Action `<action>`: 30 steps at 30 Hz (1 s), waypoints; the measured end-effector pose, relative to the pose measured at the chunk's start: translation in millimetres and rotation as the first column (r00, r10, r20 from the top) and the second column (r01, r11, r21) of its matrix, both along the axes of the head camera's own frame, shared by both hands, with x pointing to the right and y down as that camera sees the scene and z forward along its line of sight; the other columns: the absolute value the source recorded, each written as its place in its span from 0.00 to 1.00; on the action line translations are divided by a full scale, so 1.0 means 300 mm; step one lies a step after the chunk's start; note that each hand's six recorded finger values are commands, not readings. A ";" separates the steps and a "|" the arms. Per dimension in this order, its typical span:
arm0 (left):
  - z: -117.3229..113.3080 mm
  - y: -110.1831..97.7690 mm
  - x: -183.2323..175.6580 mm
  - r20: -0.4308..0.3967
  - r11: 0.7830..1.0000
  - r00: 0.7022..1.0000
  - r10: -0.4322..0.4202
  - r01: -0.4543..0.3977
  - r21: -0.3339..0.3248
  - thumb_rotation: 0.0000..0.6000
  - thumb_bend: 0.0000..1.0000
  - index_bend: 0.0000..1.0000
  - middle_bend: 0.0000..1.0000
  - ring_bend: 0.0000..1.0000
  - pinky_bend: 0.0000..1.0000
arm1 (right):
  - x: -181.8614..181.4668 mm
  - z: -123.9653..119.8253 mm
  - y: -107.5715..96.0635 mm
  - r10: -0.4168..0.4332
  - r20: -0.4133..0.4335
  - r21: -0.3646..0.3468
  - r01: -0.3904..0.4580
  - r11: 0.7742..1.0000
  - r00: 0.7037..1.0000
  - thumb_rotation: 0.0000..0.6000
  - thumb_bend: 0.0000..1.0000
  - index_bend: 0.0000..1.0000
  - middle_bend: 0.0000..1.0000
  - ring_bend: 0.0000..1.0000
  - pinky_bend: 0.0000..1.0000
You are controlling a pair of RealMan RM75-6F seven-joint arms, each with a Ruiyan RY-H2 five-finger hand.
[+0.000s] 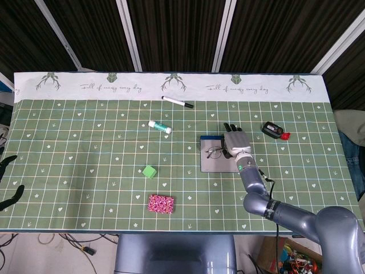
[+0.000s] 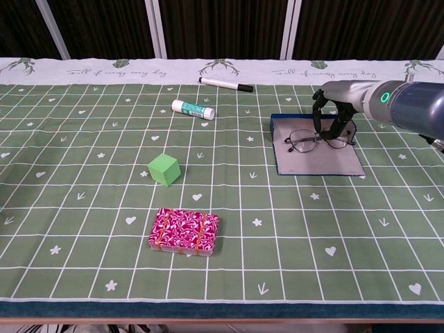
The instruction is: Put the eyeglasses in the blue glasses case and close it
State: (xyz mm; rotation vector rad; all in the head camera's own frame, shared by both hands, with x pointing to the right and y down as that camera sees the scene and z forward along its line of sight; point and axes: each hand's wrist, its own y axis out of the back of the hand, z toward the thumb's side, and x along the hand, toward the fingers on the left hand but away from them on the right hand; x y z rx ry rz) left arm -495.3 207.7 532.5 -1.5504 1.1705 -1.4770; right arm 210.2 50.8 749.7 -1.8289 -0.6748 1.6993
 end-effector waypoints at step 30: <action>0.000 0.004 0.005 -0.003 1.000 1.000 0.003 -0.003 -0.002 1.00 0.32 0.15 0.00 0.00 0.00 | -0.006 -0.202 0.121 -0.056 0.124 0.061 0.049 0.997 0.991 1.00 0.42 0.18 0.10 0.08 0.14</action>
